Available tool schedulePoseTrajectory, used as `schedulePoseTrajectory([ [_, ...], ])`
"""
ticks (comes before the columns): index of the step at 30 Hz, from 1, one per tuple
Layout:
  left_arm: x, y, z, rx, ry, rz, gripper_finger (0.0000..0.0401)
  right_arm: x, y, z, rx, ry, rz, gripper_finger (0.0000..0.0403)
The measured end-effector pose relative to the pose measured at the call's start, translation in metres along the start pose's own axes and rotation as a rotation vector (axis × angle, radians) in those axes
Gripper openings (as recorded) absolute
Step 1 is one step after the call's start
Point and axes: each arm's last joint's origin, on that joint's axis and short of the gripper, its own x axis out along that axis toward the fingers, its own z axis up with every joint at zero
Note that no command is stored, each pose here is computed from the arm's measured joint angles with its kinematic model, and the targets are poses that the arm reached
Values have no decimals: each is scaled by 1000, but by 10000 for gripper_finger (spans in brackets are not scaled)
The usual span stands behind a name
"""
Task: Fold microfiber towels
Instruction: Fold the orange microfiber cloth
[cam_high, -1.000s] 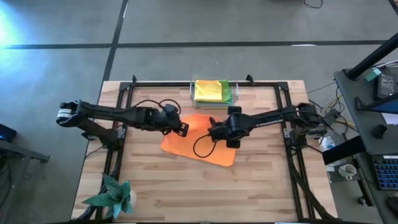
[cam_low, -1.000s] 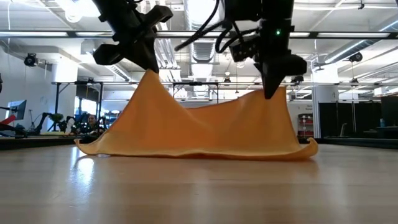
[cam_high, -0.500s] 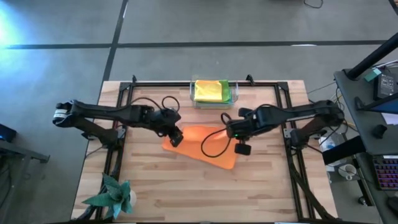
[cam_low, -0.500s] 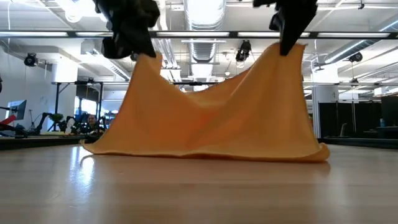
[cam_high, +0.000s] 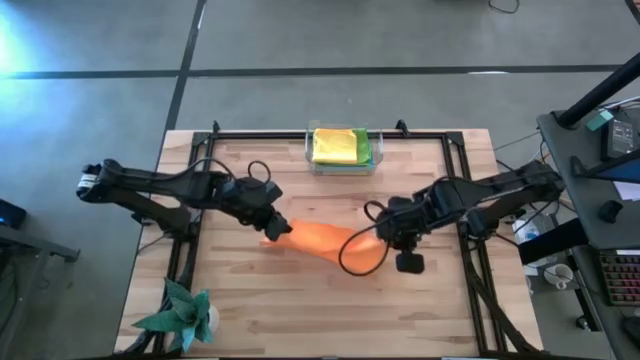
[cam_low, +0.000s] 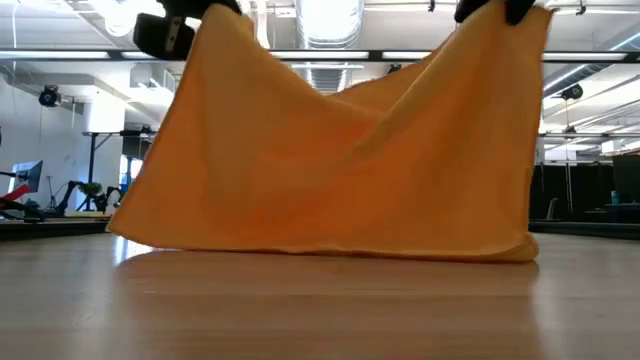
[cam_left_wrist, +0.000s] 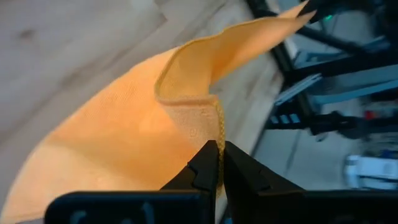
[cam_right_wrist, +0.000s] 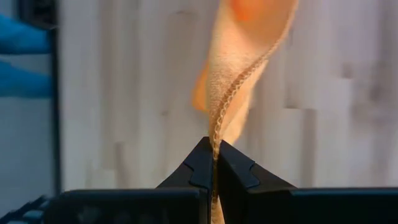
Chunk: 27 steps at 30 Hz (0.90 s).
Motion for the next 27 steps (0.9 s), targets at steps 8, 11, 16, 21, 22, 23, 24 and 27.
schedulePoseTrajectory([
  [8, -2, -22, -8, -131, 41, -198, 6, -15, 14, -12, -103, -23, 93, 9],
  [11, -3, -27, -9, -200, 74, -241, 6, -23, 14, -17, -133, -44, 126, 9],
  [16, -2, -35, -16, -277, 120, -308, 6, -41, 15, -26, -146, -77, 219, 9],
  [21, -2, -44, -23, -283, 150, -384, 6, -55, 16, -37, -157, -97, 319, 9],
  [22, -2, -46, -25, -286, 155, -392, 6, -58, 16, -38, -149, -97, 342, 9],
  [23, -1, -47, -27, -297, 166, -388, 6, -60, 16, -40, -144, -96, 359, 9],
  [24, -1, -47, -29, -301, 173, -384, 6, -61, 16, -41, -139, -97, 369, 9],
  [27, 4, -45, -33, -302, 178, -365, 6, -62, 16, -42, -123, -88, 370, 9],
])
